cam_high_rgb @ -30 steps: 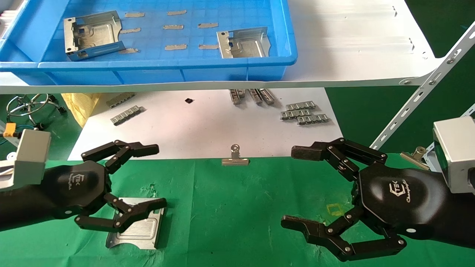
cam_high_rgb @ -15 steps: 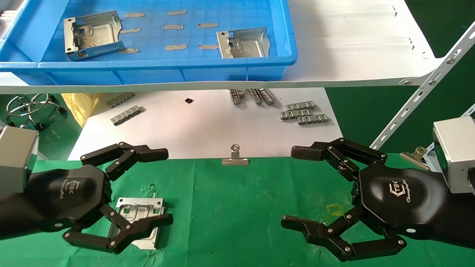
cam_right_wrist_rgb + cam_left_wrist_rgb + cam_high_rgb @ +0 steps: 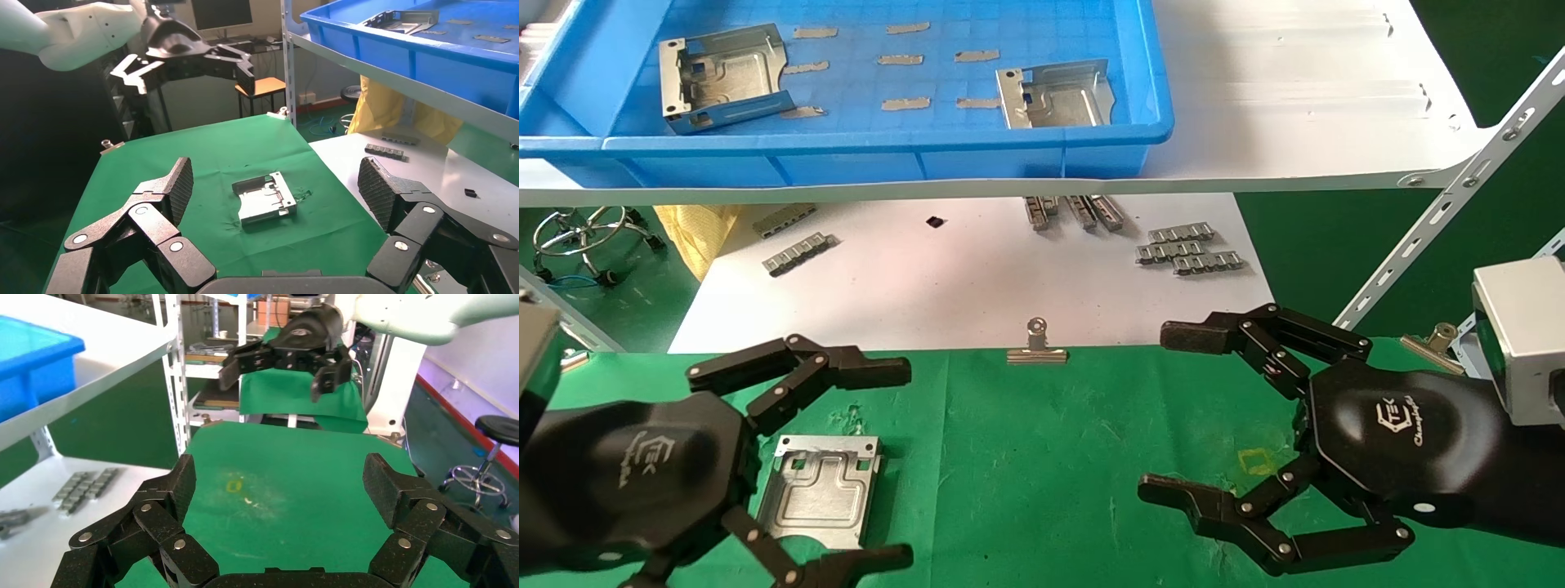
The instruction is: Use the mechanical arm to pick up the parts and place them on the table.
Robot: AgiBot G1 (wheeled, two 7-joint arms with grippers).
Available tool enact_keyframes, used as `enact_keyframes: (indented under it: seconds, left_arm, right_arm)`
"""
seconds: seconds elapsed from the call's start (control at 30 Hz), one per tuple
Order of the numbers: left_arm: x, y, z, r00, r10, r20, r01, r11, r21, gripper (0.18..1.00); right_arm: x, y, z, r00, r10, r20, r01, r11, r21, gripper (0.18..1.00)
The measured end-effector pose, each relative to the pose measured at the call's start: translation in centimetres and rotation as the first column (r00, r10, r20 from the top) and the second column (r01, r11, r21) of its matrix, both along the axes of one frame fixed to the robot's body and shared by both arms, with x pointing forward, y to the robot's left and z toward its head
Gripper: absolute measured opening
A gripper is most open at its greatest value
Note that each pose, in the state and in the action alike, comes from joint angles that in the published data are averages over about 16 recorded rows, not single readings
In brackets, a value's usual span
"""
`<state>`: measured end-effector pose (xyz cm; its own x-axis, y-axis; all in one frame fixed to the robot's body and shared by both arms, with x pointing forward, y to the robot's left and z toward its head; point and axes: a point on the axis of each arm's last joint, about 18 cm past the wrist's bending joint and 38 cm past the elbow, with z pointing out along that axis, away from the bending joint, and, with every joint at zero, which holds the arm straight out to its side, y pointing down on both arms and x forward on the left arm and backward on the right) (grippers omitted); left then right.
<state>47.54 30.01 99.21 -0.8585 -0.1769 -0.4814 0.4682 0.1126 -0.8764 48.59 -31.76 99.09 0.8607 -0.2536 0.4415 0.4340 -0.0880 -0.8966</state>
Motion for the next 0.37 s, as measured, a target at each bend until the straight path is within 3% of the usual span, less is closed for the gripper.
enact_keyframes:
  seconds: [0.37]
  left_arm:
    - [-0.49, -0.20, 0.10, 1.000, -0.005, 0.003, 0.005, 1.000, 0.006, 1.001]
  right_arm:
    - [0.00, -0.01, 0.00, 1.000, 0.000, 0.000, 0.000, 1.000, 0.000, 1.001]
